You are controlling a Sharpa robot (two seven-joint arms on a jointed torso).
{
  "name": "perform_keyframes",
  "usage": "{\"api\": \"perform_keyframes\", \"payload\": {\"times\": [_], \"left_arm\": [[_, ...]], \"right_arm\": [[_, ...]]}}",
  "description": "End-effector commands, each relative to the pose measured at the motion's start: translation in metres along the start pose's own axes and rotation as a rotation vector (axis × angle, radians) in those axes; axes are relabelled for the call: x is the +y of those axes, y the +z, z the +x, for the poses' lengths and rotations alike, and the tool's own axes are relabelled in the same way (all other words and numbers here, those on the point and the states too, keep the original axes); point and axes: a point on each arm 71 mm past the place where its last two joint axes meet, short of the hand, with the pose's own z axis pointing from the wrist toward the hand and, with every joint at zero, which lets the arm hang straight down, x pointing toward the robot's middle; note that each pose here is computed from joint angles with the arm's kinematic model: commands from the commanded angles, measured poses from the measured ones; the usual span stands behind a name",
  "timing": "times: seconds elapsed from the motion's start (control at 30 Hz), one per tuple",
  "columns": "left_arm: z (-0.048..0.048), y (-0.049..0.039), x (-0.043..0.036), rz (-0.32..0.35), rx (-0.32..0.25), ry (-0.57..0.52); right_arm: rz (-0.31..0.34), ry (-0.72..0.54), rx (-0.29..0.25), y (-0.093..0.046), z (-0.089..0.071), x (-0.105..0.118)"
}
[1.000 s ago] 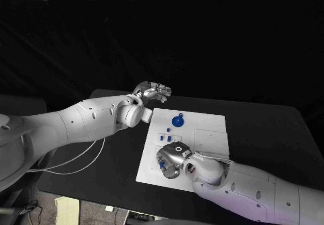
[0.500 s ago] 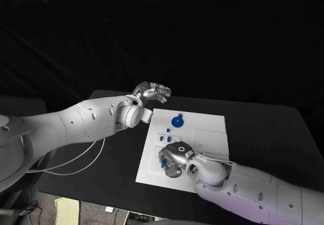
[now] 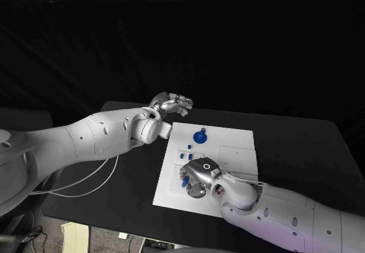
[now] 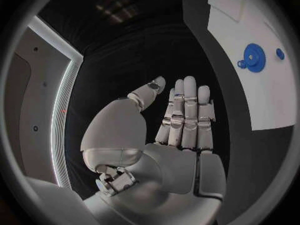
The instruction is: Assemble the parts on the task board
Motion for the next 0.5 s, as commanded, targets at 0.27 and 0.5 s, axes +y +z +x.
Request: {"api": "perform_keyframes", "payload": {"times": [0.27, 0.5], "left_arm": [[0.0033, 0.0006, -0.0019, 0.009, 0.015, -0.01], [0.0033, 0.0005, -0.0019, 0.009, 0.015, -0.01]], "right_arm": [[-0.003, -0.021, 0.023, 0.0033, 0.0025, 0.0013], [-0.005, -0.023, 0.028, 0.0047, 0.0031, 0.0023]]}}
